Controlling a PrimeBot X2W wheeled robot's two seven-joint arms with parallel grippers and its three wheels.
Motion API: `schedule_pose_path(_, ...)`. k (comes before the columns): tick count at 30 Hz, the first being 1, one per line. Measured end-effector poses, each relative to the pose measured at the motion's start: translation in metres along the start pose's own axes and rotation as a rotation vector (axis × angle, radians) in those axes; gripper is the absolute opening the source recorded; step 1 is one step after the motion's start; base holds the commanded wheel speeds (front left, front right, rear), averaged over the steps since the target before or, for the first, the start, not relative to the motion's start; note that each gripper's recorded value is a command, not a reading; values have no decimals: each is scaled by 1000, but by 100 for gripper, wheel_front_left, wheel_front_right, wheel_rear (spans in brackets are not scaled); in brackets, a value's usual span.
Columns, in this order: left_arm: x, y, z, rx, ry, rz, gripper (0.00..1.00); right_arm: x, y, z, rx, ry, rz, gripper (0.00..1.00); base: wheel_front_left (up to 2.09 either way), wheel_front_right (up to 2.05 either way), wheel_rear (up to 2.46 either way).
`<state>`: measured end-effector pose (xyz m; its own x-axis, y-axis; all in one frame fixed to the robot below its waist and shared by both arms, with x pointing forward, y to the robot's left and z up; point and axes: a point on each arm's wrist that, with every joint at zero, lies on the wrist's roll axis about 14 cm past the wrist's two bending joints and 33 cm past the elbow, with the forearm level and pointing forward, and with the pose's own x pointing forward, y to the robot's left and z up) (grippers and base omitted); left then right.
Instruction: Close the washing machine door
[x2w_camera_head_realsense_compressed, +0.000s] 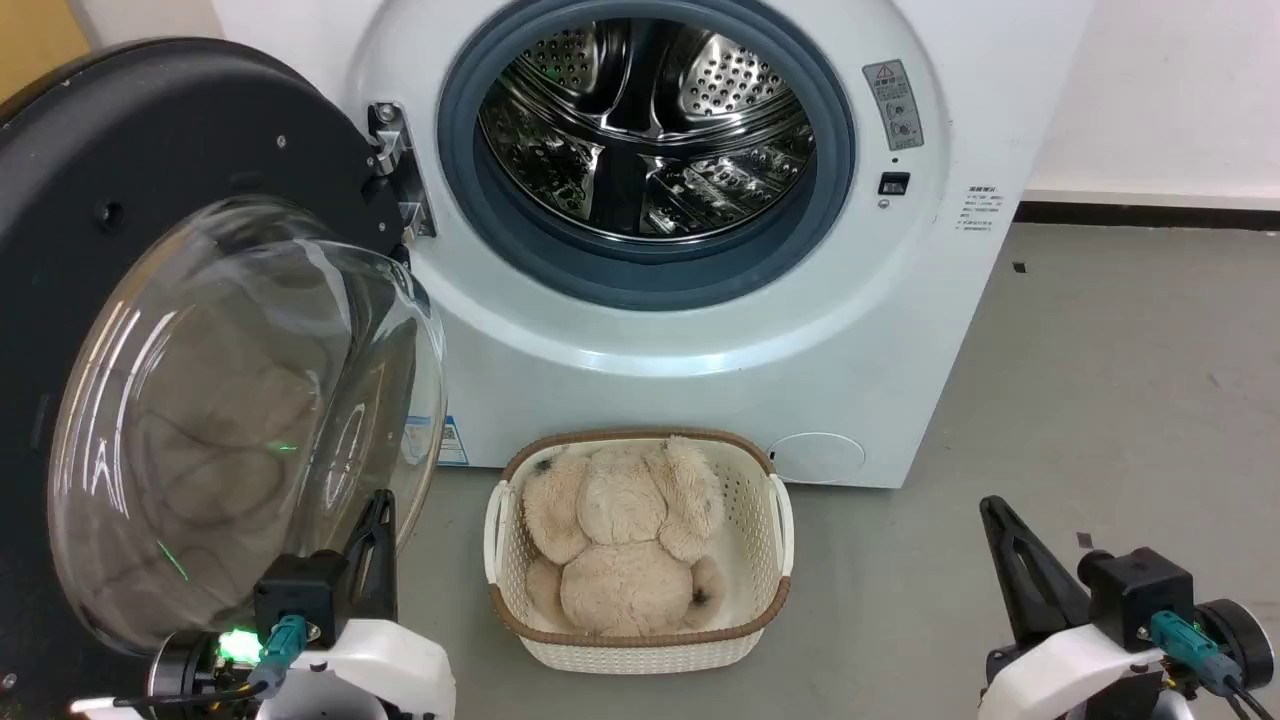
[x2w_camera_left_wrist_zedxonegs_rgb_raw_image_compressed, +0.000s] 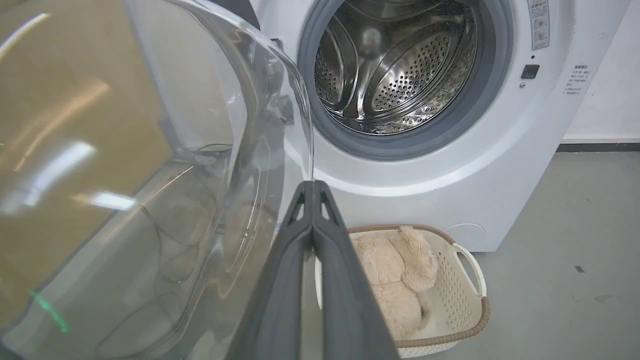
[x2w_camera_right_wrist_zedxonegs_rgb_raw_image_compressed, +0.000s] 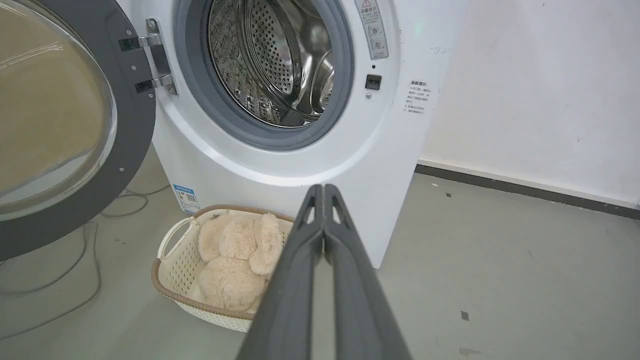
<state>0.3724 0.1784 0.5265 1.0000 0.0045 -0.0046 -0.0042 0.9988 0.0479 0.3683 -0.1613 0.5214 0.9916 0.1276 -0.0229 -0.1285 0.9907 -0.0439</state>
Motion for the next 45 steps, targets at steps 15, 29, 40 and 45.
schedule_pose_path(15, 0, 0, 0, 0, 0, 0, 0, 0, 0, 0, 0, 0, 0, 0, 0, 0, 0)
schedule_pose_path(29, 0, -1, 0, 0, -7, 8, 100, 0, -3, 0, 11, -8, -9, 100, 0, 0, 0)
schedule_pose_path(40, -1, 0, 3, 1, -27, 27, 0, 1, -8, 3, 29, -30, -22, 100, 0, 0, 0)
schedule_pose_path(45, 0, 1, 11, 4, -58, 29, 0, 3, -8, 5, 37, -42, -22, 100, 0, 0, 0)
